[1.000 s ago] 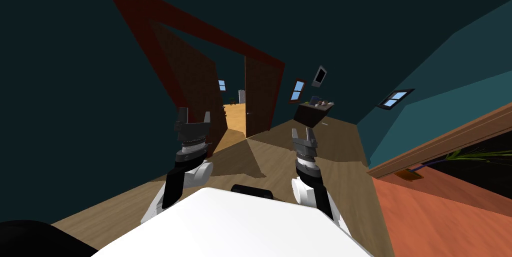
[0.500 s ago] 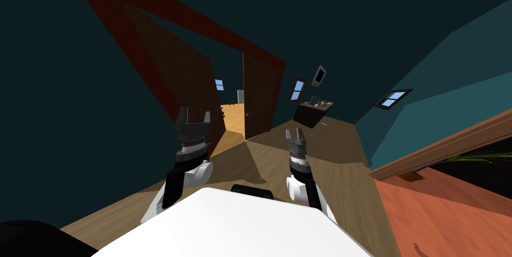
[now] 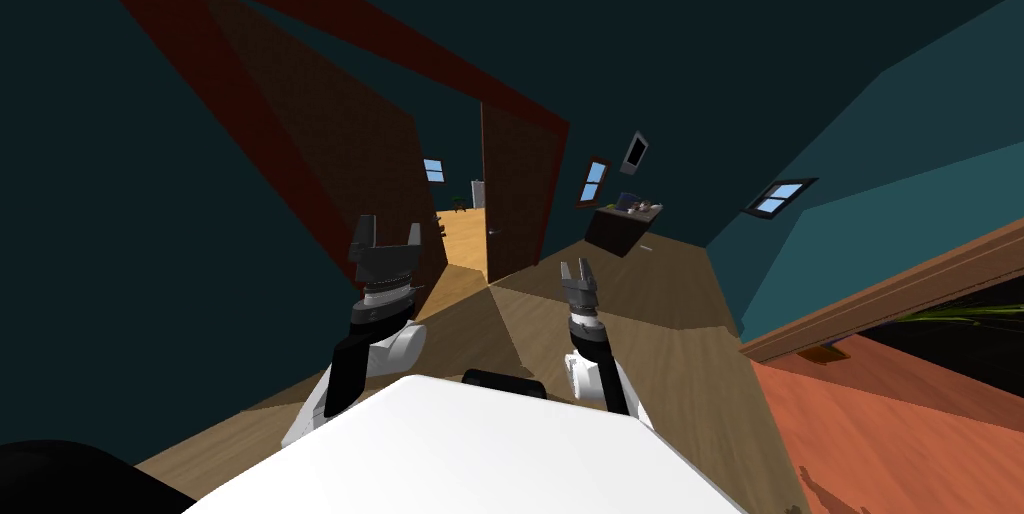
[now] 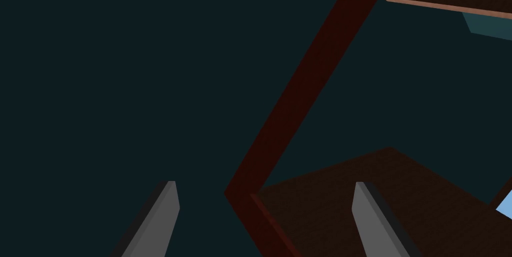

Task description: Push the door open

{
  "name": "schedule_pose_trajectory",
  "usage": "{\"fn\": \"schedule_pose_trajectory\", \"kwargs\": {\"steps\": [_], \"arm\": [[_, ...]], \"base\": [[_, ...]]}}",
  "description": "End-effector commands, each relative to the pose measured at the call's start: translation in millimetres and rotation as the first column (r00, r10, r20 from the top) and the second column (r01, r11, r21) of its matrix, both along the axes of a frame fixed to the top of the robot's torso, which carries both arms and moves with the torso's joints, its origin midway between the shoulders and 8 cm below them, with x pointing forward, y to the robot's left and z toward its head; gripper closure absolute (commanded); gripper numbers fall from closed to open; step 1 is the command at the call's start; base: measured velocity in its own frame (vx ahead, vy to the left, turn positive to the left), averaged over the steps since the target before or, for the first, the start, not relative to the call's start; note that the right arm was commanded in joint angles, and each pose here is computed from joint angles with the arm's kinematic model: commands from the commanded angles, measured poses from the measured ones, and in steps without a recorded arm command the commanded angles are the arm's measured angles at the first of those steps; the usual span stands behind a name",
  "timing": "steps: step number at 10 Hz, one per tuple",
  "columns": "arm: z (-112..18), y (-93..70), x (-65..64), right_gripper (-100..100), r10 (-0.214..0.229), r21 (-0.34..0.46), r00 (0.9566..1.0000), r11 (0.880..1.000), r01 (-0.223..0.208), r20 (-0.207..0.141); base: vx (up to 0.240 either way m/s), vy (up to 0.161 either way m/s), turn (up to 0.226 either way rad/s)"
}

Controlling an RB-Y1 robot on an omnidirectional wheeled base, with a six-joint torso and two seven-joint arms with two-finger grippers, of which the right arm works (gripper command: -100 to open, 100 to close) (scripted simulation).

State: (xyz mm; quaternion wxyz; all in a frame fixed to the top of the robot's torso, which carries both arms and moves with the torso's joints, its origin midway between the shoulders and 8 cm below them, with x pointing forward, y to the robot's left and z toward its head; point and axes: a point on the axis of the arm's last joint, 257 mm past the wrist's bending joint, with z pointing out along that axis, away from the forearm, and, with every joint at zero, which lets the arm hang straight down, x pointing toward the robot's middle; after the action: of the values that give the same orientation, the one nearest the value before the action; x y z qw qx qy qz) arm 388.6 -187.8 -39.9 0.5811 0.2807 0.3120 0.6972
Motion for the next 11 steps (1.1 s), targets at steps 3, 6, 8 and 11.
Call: {"fn": "schedule_pose_trajectory", "kwargs": {"steps": [3, 6, 8, 11], "arm": [[-24.2, 23.2, 9.5, -100, 0.054, 0.002, 0.9975, 0.999, -0.054, -0.046], [-45.8, 44.3, 16.5, -100, 0.102, 0.002, 0.991, 0.995, -0.102, -0.087], [-57.2, 55.8, 19.3, -100, 0.127, 0.002, 0.986, 0.992, -0.127, -0.108], [-74.4, 73.1, 22.6, -100, 0.164, 0.001, 0.9765, 0.986, -0.165, -0.14]], "base": [[0.13, 0.022, -0.045], [0.131, 0.039, -0.046], [0.102, 0.018, -0.031], [0.084, 0.013, -0.038]]}}
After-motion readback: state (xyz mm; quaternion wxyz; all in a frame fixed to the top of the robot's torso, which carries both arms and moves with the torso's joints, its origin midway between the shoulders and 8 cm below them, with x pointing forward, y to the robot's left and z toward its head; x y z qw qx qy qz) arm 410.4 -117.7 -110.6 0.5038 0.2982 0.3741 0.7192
